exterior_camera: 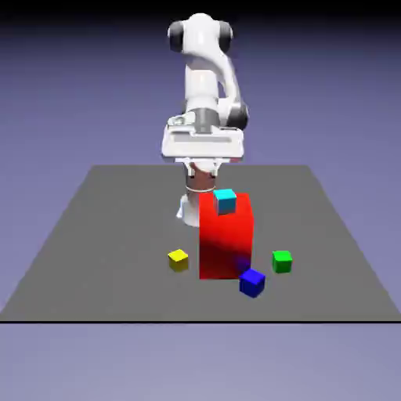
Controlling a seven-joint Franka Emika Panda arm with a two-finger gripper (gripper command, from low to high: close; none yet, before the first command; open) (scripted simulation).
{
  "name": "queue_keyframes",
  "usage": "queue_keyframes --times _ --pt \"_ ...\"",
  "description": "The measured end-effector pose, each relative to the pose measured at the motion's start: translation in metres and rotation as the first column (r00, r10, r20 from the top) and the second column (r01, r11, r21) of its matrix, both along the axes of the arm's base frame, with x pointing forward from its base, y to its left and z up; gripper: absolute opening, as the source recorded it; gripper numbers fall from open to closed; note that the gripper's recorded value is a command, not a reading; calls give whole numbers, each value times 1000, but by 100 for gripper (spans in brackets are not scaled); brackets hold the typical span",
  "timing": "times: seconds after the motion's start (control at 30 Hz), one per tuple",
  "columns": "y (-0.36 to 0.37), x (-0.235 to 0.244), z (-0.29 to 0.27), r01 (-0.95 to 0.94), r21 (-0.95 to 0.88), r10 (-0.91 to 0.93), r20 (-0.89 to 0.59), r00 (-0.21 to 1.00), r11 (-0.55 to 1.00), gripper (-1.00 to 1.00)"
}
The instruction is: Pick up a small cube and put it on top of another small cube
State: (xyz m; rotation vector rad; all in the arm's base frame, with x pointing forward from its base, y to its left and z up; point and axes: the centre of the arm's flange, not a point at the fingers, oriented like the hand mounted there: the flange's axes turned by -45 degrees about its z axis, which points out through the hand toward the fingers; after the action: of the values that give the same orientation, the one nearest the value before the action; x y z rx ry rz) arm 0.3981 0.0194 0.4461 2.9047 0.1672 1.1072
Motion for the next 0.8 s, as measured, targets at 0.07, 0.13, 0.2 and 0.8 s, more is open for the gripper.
queue_keyframes --times 0.07,0.13,0.2,0.8 --pt "24 12 -21 -75 -60 68 -114 991 995 0" --pt "48 21 -44 -154 -112 126 -228 965 982 0" --pt "72 27 -68 -236 -156 173 -339 925 959 0" --pt "248 -16 -252 -860 -224 126 -942 312 459 0"
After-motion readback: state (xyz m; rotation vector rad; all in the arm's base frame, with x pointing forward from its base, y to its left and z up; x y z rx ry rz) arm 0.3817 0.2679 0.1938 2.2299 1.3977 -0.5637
